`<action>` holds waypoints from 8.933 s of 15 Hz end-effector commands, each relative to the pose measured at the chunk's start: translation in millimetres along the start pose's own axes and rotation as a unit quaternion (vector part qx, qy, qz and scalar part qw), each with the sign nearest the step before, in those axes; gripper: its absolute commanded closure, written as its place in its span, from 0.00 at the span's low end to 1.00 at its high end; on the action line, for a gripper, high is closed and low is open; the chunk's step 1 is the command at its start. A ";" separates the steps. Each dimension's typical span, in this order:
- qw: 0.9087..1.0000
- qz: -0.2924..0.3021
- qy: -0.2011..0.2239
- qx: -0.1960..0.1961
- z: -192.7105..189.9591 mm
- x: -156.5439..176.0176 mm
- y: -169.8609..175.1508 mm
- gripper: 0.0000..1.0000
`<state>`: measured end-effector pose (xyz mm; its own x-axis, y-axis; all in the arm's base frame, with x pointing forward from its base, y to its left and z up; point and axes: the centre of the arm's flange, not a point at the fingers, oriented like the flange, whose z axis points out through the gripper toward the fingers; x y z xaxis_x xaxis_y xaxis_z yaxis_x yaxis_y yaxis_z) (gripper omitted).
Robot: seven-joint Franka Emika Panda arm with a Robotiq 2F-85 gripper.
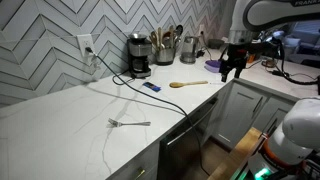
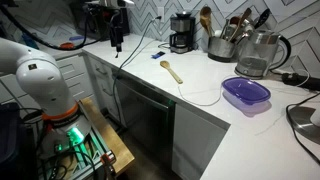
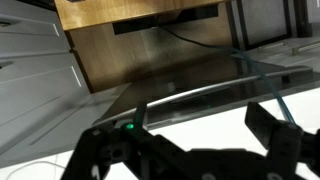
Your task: Move the silver fork to the right
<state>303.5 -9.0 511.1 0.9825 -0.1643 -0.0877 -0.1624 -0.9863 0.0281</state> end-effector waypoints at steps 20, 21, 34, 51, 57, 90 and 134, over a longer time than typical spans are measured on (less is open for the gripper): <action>1.000 0.000 0.000 0.000 0.0 0.0 0.0 0.00; 1.000 0.000 0.000 0.000 0.0 0.0 0.0 0.00; 0.969 -0.237 0.003 -0.065 23.4 -25.2 -187.1 0.00; 0.889 -0.450 0.079 -0.030 38.8 -14.1 -303.3 0.00; 0.878 -0.471 0.081 -0.023 41.8 -9.9 -316.2 0.00; 0.816 -0.541 0.201 0.037 135.8 98.3 -490.2 0.00; 0.834 -0.486 0.261 -0.011 28.6 109.2 -497.8 0.93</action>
<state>493.4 469.9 410.3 0.5748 0.7689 0.2799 0.7699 -0.6241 0.1335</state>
